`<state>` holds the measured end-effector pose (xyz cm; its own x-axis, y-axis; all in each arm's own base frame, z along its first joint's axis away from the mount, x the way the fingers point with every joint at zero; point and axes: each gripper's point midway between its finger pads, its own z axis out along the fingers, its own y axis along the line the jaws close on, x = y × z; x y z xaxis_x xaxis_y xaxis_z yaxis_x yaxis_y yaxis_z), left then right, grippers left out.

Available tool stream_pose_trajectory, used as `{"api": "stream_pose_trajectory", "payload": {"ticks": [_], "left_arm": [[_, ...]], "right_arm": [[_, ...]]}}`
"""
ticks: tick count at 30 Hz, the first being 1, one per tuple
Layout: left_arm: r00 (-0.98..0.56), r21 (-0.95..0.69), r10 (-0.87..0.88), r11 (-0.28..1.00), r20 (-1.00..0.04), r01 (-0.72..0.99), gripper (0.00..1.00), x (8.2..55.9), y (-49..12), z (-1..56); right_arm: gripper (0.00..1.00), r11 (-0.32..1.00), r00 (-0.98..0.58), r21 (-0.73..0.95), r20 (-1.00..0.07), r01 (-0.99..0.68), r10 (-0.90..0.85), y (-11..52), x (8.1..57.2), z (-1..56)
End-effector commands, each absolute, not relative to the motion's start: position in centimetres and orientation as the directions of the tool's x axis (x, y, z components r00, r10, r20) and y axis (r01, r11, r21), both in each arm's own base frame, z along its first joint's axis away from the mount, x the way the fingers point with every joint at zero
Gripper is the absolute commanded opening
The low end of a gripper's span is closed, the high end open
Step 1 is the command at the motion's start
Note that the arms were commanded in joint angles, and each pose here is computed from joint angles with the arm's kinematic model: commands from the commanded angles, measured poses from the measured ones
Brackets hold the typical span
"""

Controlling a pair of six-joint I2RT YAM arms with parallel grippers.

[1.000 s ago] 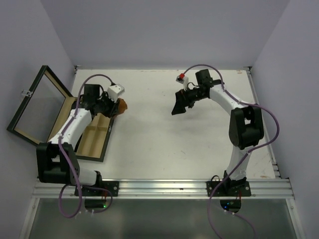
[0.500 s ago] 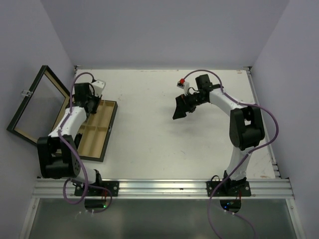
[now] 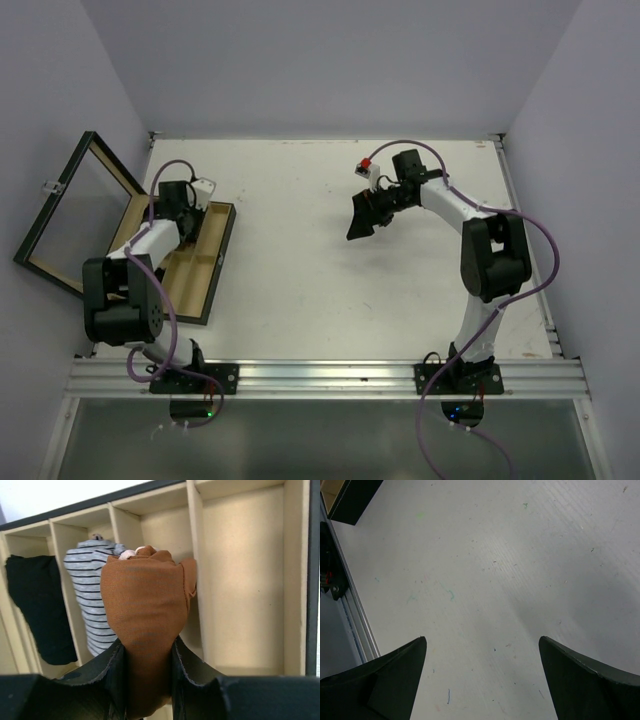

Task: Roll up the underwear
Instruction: Place the rolled underwear into the container

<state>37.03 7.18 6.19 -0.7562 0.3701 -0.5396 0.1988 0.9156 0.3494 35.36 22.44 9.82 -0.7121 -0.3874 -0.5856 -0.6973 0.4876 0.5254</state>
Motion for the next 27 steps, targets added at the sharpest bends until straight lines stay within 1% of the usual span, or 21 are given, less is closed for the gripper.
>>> {"api": "stream_pose_trajectory", "payload": {"ticks": [1, 5, 10, 15, 20, 23, 27], "left_arm": [[-0.734, 0.332, 0.389, 0.914, -0.557, 0.232, 0.0, 37.5, 6.7, 5.3], [-0.745, 0.297, 0.38, 0.921, -0.549, 0.251, 0.0, 37.1, 6.1, 4.4], [-0.736, 0.292, 0.377, 0.923, -0.563, 0.249, 0.0, 37.4, 5.7, 4.9], [-0.74, 0.319, 0.368, 0.923, -0.563, 0.216, 0.0, 37.6, 5.8, 5.7], [-0.703, 0.351, 0.398, 0.91, -0.59, 0.221, 0.0, 37.7, 4.1, 7.6], [-0.701, 0.36, 0.421, 0.9, -0.576, 0.245, 0.0, 37.7, 3.0, 7.3], [-0.712, 0.359, 0.421, 0.9, -0.562, 0.248, 0.0, 37.6, 2.9, 6.8]], "right_arm": [[0.99, 0.49, -0.691, 0.501, -0.615, -0.714, -0.38, 22.4, 35.7, 10.9], [0.99, 0.493, -0.7, 0.507, -0.604, -0.707, -0.381, 22.4, 35.6, 10.6], [0.99, 0.492, -0.71, 0.52, -0.593, -0.698, -0.38, 22.5, 35.7, 10.2], [0.99, 0.491, -0.718, 0.532, -0.585, -0.69, -0.377, 22.6, 35.7, 9.9], [0.99, 0.488, -0.727, 0.544, -0.577, -0.682, -0.373, 22.7, 35.7, 9.6], [0.99, 0.485, -0.732, 0.554, -0.572, -0.677, -0.369, 22.8, 35.7, 9.5], [0.99, 0.491, -0.733, 0.55, -0.569, -0.676, -0.372, 22.7, 35.6, 9.4]]}}
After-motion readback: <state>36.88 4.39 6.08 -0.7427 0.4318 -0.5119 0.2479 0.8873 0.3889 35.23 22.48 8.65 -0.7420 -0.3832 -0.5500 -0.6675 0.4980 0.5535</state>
